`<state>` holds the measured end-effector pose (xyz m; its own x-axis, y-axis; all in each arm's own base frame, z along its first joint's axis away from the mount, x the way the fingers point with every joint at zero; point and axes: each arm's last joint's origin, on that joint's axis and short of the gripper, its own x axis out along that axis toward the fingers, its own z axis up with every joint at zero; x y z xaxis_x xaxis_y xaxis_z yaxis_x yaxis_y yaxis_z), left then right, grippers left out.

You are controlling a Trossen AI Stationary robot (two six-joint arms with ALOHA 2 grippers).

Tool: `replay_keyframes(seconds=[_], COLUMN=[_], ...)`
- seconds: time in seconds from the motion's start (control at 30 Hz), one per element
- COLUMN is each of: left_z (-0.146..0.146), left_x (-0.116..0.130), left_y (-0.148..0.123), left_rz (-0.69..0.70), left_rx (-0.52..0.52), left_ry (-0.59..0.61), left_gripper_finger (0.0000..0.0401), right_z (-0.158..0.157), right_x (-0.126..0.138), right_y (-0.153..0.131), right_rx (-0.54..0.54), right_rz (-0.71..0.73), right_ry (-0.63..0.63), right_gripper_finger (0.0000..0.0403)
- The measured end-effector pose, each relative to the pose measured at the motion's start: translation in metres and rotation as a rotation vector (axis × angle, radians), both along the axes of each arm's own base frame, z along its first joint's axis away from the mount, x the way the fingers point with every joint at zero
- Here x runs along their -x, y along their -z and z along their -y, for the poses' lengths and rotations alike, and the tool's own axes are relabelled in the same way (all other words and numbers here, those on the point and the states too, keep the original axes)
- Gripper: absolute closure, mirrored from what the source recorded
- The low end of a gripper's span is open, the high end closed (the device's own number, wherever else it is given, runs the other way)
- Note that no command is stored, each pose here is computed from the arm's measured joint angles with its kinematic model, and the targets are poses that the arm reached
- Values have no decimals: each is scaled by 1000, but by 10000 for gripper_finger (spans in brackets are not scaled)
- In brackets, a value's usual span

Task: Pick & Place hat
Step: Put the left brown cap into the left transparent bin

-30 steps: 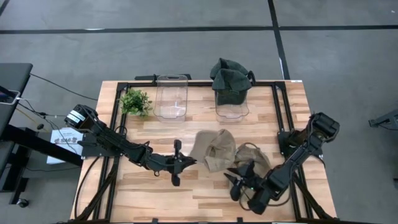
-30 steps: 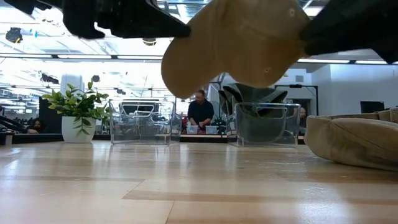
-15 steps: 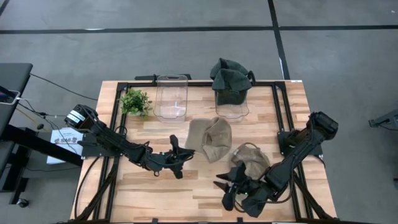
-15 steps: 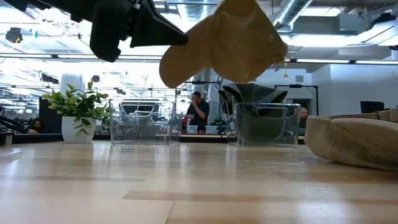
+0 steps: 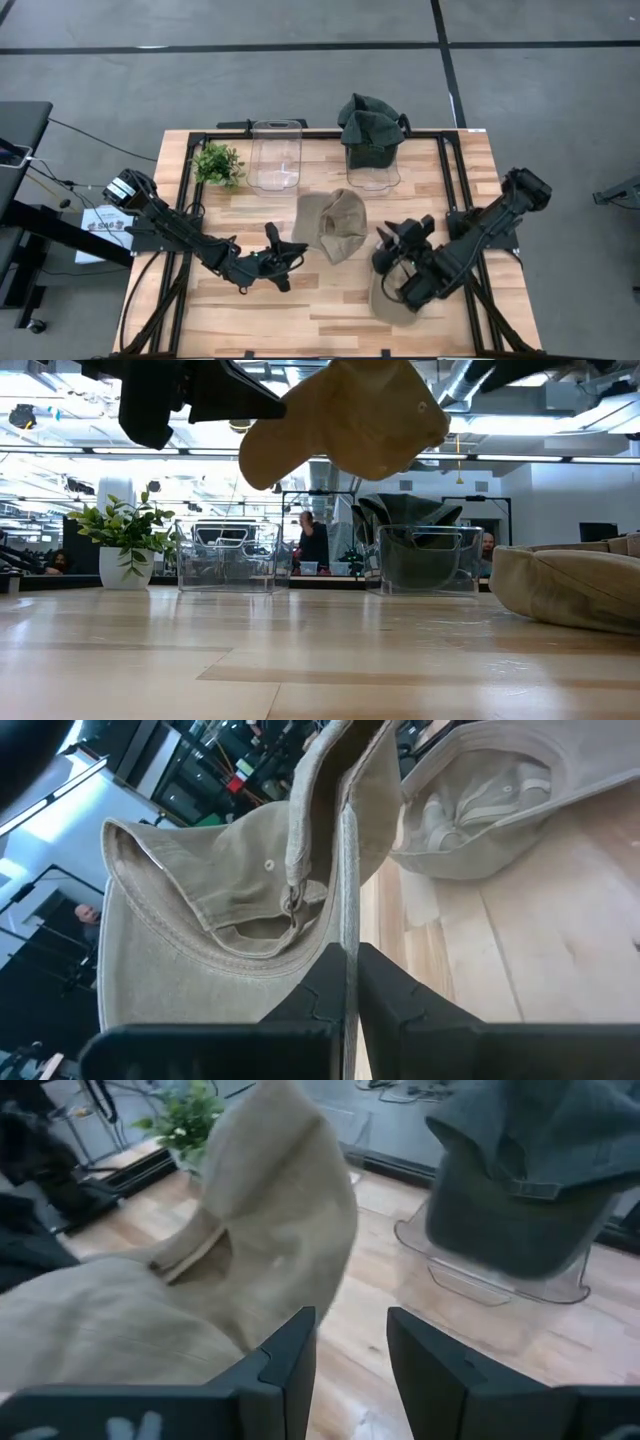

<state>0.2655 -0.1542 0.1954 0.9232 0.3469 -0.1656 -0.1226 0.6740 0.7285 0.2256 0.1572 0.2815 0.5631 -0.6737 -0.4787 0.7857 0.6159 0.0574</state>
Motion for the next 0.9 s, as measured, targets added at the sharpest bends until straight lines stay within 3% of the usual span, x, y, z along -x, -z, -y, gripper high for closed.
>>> replay_keyframes(seconds=[0.3, 0.5, 0.73, 0.9], left_z=[0, 1, 3, 3], left_x=[0, 0, -1, -1], left_y=[0, 0, -1, -1], left_rz=[2, 1, 4, 8], left_rx=[1, 6, 27, 36], left_ry=[1, 12, 65, 83], left_gripper_finger=[390, 390, 390, 390], right_z=[15, 8, 21, 25], right_x=[9, 27, 65, 75], right_y=[37, 65, 95, 104], right_rx=[-11, -29, -77, -141], right_rz=[25, 204, 477, 546], right_ry=[-16, -75, -52, -61], right_gripper_finger=[288, 292, 336, 377])
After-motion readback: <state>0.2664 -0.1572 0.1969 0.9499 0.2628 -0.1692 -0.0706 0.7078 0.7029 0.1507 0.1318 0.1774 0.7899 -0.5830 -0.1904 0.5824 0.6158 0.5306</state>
